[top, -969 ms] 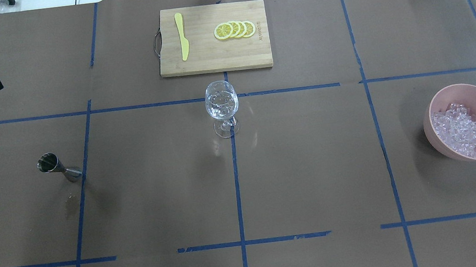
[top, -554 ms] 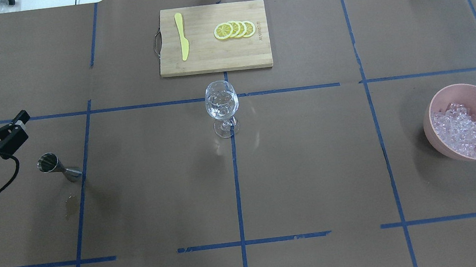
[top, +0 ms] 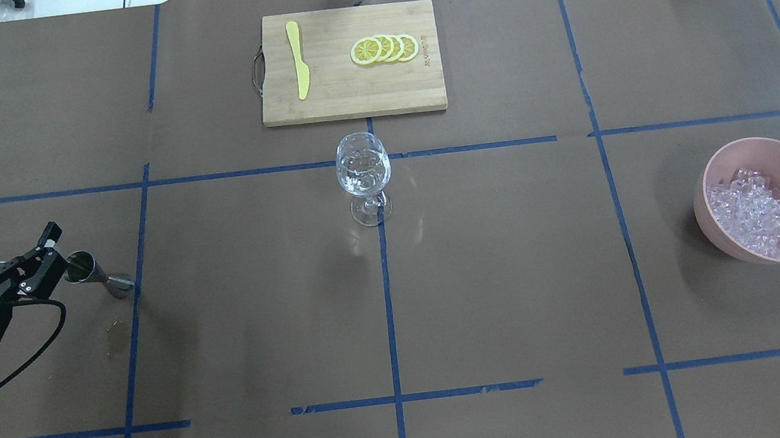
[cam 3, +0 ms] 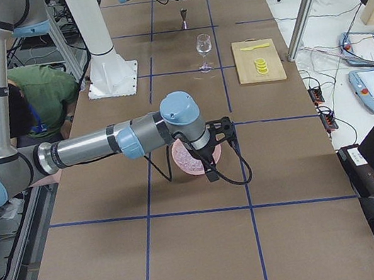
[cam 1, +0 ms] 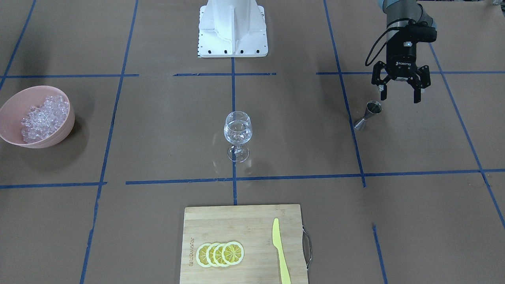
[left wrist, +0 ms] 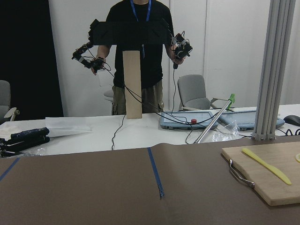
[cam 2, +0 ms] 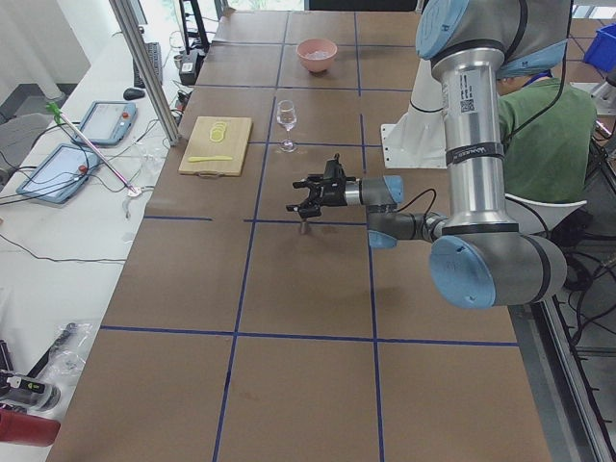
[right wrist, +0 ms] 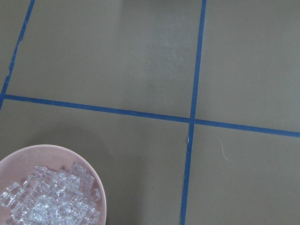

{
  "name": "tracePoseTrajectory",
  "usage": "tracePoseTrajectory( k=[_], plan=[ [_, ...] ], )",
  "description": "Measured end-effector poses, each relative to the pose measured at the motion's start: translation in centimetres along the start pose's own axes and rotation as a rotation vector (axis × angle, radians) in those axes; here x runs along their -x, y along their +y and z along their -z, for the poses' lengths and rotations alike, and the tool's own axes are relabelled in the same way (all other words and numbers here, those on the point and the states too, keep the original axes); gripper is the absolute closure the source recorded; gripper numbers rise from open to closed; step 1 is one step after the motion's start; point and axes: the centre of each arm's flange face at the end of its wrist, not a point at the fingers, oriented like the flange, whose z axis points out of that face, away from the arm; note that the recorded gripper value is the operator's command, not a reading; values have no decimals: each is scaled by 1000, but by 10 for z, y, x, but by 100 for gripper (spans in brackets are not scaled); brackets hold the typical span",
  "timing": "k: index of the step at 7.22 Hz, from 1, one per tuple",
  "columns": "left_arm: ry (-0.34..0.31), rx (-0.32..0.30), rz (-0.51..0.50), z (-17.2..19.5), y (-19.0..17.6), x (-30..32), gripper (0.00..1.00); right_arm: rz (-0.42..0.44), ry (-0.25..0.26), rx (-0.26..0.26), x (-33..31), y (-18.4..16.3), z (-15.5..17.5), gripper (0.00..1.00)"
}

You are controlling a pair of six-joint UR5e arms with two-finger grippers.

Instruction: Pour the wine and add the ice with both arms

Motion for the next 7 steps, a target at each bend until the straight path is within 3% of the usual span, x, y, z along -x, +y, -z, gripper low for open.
tracePoseTrajectory(
  k=[4,7],
  plan=[
    [0,-2,-45,8,55,-24,0,-2,0,1,-1,0,-1,0],
    [2,6,-12,7,87,-37,0,-2,0,1,-1,1,0,0]
  ],
)
